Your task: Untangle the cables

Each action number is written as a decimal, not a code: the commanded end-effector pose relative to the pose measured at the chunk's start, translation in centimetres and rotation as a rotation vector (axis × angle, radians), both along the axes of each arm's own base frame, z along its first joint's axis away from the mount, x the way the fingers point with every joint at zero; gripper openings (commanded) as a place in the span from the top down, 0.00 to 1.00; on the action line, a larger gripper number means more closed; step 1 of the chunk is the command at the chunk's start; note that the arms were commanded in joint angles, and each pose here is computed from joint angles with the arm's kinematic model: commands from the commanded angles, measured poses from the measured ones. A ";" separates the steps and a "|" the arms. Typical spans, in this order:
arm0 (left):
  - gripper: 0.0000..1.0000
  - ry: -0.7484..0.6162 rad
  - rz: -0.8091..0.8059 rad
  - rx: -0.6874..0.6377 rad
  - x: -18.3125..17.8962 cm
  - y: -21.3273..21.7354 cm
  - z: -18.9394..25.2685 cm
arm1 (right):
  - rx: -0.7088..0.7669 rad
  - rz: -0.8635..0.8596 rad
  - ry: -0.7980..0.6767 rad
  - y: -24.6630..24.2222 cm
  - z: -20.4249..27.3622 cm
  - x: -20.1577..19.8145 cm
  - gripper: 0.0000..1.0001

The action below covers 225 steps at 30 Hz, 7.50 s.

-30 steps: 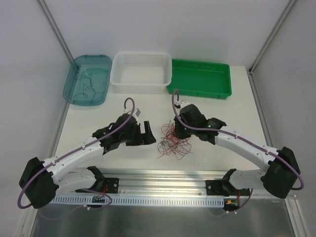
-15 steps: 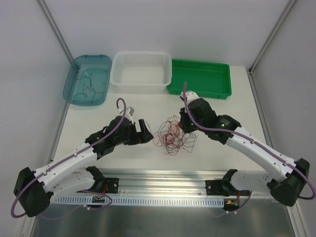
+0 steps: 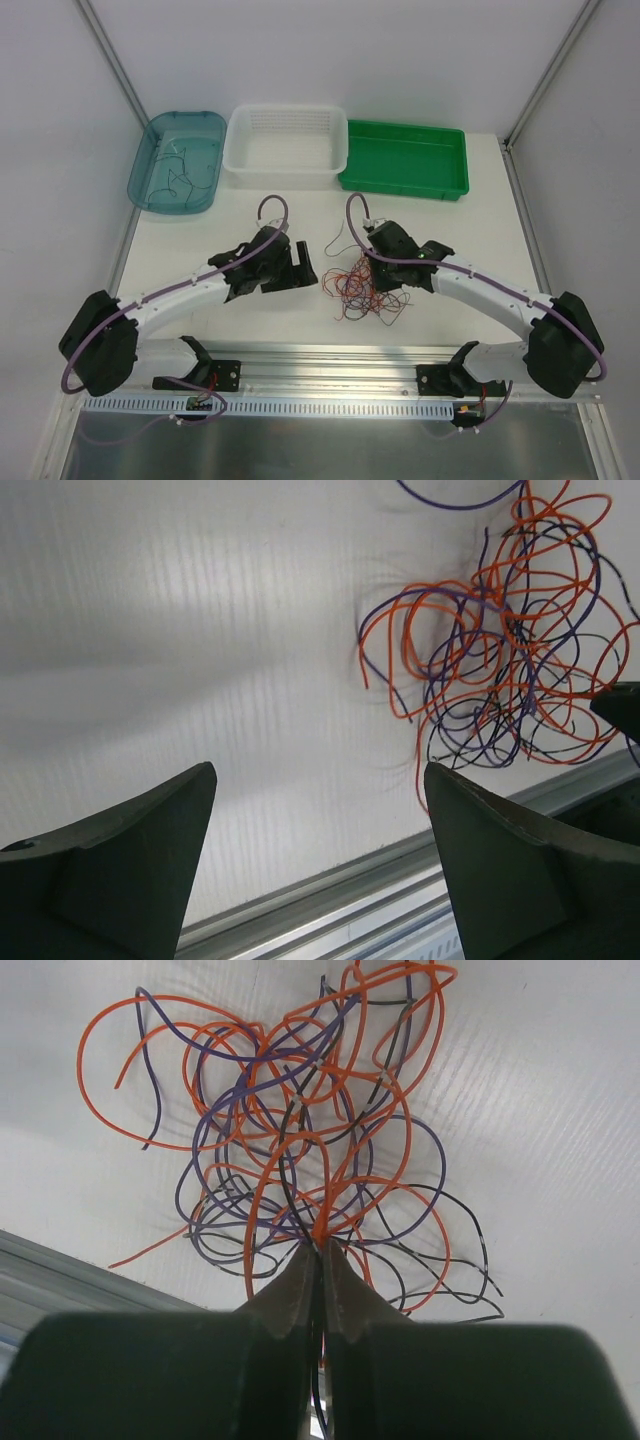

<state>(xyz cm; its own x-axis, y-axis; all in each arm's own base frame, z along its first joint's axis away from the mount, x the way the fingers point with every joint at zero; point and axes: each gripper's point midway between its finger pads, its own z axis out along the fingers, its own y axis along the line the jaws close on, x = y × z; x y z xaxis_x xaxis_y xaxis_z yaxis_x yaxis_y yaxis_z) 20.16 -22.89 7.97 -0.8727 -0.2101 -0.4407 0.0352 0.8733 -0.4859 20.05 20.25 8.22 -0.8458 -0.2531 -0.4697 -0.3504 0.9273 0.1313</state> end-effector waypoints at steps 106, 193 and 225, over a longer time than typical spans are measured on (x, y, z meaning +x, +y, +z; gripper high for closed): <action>1.00 -0.359 0.060 -0.337 -0.5 10.2 18.6 | 0.549 0.106 -0.116 27.5 3.4 5.9 0.40; 0.88 0.091 0.157 0.063 5.1 9.4 -3.0 | -0.045 -0.464 -0.185 -11.1 3.4 8.5 0.99; 0.62 0.113 0.132 0.021 5.6 8.2 -2.7 | 0.249 -0.220 -1.086 -11.6 45.6 7.9 0.97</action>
<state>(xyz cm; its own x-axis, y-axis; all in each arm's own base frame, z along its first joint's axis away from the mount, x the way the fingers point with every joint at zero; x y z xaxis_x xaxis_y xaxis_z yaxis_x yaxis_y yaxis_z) 24.54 -13.37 3.29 -0.8947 -0.3183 -0.3135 -0.1748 0.8952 -0.4099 26.30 5.57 55.98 0.1013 0.0571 -0.9932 -0.1048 0.9934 0.0465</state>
